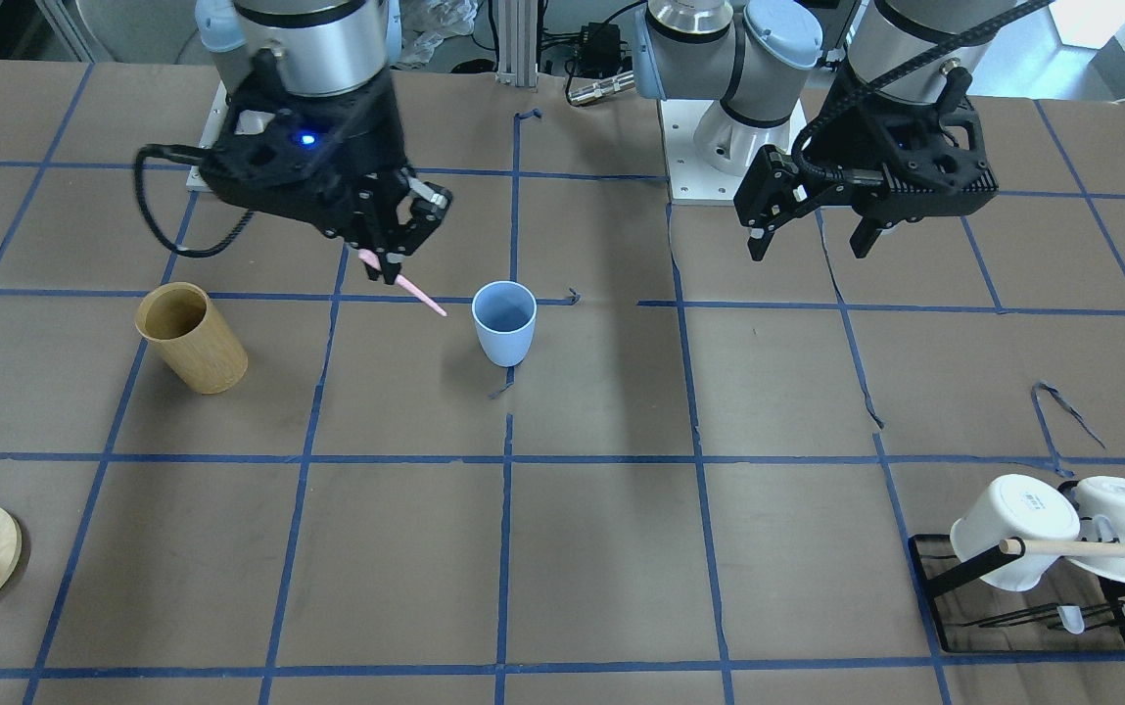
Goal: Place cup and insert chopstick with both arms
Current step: 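Pull the pink chopstick out and carry it over the light blue cup, then lower the pink chopstick into the light blue cup with the right gripper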
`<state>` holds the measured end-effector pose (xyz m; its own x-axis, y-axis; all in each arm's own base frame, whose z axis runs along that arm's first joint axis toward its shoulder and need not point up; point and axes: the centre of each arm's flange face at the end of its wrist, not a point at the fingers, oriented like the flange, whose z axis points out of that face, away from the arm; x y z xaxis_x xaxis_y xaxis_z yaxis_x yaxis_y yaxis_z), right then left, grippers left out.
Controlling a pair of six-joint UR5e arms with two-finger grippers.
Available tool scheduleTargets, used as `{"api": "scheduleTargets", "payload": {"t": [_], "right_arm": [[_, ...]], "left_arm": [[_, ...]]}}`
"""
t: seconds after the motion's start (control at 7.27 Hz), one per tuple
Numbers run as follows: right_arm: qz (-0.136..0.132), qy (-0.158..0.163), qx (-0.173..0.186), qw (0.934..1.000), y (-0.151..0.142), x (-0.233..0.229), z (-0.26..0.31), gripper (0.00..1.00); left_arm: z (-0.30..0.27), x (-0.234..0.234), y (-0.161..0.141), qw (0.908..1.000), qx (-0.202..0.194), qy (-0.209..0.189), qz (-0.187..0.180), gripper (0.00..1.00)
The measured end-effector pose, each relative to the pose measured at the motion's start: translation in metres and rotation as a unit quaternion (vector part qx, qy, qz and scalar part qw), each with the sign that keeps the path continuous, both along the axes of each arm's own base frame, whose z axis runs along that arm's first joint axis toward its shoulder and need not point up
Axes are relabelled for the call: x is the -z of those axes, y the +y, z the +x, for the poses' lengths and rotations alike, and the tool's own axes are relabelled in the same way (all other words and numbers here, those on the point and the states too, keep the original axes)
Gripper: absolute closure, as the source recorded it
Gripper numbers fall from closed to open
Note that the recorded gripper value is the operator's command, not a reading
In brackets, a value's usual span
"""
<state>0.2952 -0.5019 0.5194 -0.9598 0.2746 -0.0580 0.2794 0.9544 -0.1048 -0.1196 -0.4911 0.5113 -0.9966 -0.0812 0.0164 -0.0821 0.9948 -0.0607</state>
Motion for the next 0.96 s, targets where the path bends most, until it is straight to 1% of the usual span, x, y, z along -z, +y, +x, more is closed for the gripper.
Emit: {"api": "scheduleTargets", "payload": {"t": [0.14,0.41,0.69,0.96], "right_arm": [[-0.011,0.002,-0.005,0.9999,0.011,0.01,0.03,1.0],[-0.023,0.014,-0.008,0.9996,0.03,0.046,0.06,1.0],[-0.016,0.022,-0.008,0.9996,0.043,0.065,0.064,1.0],[-0.004,0.026,-0.001,0.9997,0.048,0.073,0.063,1.0]], "left_arm": [[0.0,0.0,0.0,1.0,0.0,0.0,0.0,0.0],[0.0,0.0,0.0,1.0,0.0,0.0,0.0,0.0],[0.0,0.0,0.0,1.0,0.0,0.0,0.0,0.0],[0.0,0.0,0.0,1.0,0.0,0.0,0.0,0.0]]}}
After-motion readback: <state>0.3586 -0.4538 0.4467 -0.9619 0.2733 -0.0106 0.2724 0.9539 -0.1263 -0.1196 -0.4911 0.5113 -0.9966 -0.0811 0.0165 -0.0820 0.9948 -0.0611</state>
